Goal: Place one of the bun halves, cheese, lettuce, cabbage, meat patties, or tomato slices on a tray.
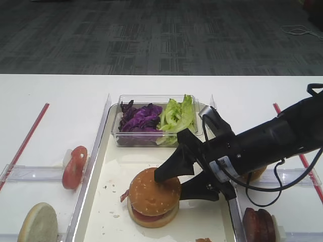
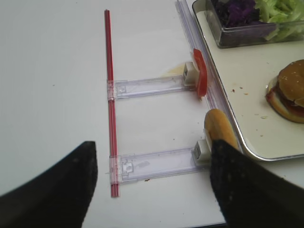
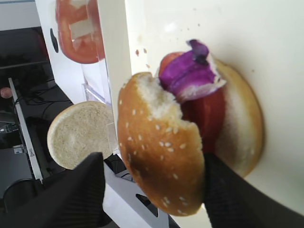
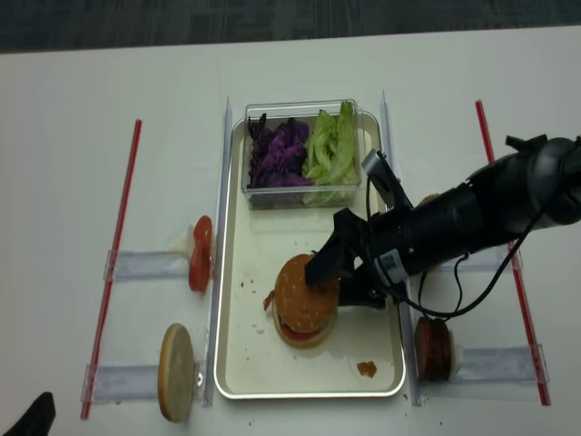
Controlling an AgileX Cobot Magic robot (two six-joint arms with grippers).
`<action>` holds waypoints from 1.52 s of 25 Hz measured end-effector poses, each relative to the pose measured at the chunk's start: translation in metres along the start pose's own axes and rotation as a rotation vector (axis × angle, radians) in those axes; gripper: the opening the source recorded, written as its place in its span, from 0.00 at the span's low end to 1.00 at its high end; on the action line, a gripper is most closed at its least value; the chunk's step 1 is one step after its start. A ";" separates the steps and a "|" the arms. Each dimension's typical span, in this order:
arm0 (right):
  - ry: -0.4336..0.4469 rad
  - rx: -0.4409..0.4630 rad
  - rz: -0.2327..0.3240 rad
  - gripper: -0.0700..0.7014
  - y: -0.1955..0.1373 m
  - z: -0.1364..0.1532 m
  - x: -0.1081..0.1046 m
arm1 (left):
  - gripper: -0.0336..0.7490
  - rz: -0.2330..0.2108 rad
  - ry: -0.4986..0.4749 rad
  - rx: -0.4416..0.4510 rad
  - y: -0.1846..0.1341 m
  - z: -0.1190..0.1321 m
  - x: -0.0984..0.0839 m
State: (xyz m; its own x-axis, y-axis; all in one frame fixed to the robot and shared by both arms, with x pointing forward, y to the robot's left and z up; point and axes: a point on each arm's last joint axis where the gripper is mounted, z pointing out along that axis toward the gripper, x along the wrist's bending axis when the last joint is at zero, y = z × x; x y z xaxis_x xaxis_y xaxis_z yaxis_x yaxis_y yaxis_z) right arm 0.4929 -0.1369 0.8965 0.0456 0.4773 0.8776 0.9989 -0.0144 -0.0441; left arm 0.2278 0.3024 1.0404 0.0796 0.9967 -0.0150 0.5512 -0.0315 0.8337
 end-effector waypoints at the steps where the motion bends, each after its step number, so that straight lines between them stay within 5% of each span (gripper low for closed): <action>1: -0.006 0.001 -0.001 0.69 0.000 0.000 0.000 | 0.64 0.000 0.000 0.000 0.000 0.000 0.000; 22: -0.224 0.043 -0.096 0.69 0.026 -0.019 0.034 | 0.64 0.000 0.000 0.000 0.000 0.000 0.000; 38: -0.408 0.173 -0.140 0.69 0.049 -0.043 0.075 | 0.64 0.000 0.000 0.000 0.000 0.000 0.000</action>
State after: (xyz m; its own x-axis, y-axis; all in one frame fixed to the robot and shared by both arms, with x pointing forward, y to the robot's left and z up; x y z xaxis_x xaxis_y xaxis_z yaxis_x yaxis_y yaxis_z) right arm 0.5455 -0.1392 0.9806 -0.1311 0.7716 0.6225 0.9776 0.2047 -0.0479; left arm 0.2278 0.3024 1.0404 0.0796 0.9967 -0.0150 0.5512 -0.0315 0.8337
